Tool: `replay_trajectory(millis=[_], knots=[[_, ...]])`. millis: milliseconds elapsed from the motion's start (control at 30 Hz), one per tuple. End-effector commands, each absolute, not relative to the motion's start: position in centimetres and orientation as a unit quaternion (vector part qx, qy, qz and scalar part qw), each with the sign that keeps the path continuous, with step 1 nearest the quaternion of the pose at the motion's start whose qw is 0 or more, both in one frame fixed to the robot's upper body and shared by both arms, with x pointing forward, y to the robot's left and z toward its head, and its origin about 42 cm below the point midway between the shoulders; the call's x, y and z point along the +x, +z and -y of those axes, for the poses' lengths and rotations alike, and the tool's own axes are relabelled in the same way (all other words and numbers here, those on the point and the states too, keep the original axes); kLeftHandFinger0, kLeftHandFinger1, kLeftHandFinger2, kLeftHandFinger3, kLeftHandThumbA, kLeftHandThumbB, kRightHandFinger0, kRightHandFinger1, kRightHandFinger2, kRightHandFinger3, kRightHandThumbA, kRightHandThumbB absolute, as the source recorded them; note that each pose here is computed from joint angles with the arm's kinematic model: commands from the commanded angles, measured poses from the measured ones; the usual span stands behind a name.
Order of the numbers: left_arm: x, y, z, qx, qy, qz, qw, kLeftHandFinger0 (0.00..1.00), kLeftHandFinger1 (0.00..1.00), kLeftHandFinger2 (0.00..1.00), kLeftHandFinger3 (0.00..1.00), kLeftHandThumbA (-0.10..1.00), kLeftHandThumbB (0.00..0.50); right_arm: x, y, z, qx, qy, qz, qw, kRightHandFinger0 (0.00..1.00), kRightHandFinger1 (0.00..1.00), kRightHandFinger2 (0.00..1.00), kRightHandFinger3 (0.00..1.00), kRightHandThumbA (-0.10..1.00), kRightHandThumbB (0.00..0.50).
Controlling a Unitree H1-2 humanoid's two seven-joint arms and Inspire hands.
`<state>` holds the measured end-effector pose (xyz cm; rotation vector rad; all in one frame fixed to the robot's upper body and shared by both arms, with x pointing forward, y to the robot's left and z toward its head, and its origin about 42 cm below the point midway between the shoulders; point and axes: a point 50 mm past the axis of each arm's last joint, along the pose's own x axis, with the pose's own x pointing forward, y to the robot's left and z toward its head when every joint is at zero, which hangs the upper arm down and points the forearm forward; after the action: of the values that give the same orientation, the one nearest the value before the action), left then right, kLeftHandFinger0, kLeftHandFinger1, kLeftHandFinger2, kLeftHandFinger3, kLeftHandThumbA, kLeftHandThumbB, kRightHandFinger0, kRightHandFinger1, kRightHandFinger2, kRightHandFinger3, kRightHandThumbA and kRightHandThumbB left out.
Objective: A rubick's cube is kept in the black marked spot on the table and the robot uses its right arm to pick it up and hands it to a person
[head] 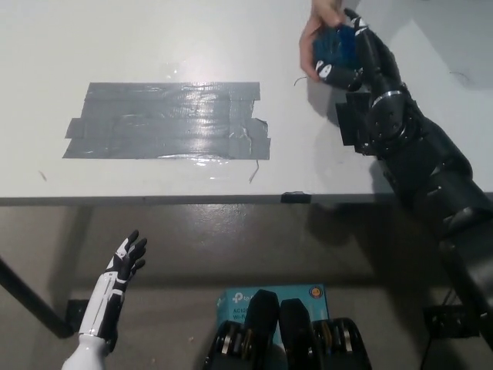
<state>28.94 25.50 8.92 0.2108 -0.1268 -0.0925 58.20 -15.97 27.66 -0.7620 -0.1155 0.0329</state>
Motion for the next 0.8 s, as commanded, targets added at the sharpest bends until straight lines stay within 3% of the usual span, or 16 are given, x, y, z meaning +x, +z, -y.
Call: replay_trajectory(millis=[0,300,400,533,767], knots=[[29.8,10.7,-25.6,0.117,-0.062,0.099,0.986,1.0,1.0,1.0,1.0,1.0,0.215,59.4,32.2,15.6,-0.379,0.069,0.062,0.921,1.0,1.0,1.0,1.0,0.8,0.5],[29.6,10.5,-25.6,0.112,-0.062,0.098,0.987,1.0,1.0,1.0,1.0,0.99,0.209,59.4,33.8,16.2,-0.359,0.062,0.102,0.926,1.0,1.0,1.0,1.0,0.81,0.5],[29.4,10.4,-25.4,0.109,-0.059,0.096,0.988,1.0,1.0,1.0,1.0,0.99,0.217,58.5,37.2,17.7,-0.341,0.057,0.164,0.924,1.0,1.0,1.0,1.0,0.81,0.5],[30.0,10.9,-25.5,0.107,-0.06,0.1,0.987,1.0,1.0,1.0,1.0,0.98,0.213,55.0,42.6,20.5,-0.333,0.031,0.261,0.906,1.0,1.0,1.0,1.0,0.82,0.49],[29.8,10.8,-25.4,0.108,-0.062,0.099,0.987,1.0,1.0,1.0,1.0,0.96,0.193,47.4,46.7,25.5,-0.291,0.023,0.348,0.891,1.0,1.0,1.0,1.0,0.79,0.5]])
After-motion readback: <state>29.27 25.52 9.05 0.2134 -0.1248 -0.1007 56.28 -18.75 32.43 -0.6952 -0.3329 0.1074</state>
